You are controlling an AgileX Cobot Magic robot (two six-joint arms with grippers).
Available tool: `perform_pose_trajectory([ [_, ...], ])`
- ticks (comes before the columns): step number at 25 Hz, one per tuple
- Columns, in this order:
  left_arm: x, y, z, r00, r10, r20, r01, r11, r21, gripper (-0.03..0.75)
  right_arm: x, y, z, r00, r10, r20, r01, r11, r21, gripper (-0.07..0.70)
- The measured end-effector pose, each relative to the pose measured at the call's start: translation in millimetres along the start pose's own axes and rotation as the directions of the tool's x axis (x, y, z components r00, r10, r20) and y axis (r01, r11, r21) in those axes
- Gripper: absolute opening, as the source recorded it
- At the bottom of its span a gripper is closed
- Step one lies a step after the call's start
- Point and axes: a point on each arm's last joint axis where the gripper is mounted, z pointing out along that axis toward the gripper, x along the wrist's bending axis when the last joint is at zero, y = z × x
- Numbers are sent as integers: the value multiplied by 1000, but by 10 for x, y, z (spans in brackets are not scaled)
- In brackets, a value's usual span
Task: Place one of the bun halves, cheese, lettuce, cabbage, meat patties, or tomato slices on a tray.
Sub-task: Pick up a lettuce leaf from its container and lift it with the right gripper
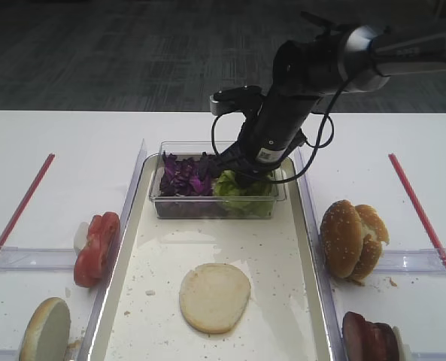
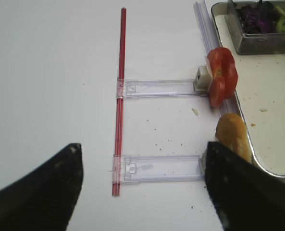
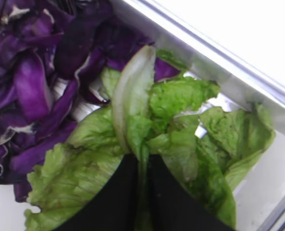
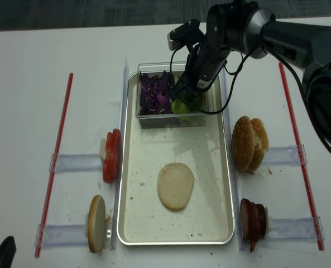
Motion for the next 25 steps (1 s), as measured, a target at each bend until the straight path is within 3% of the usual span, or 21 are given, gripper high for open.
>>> perform_pose_trajectory([
  [8,0,0,0,1000,0,0,0,1000,0,490,12,35,-47,1000,-11,-8,11,1000,18,98],
  [25,0,0,0,1000,0,0,0,1000,0,490,138,366,-570,997,-47,-66,52,996,67,97],
])
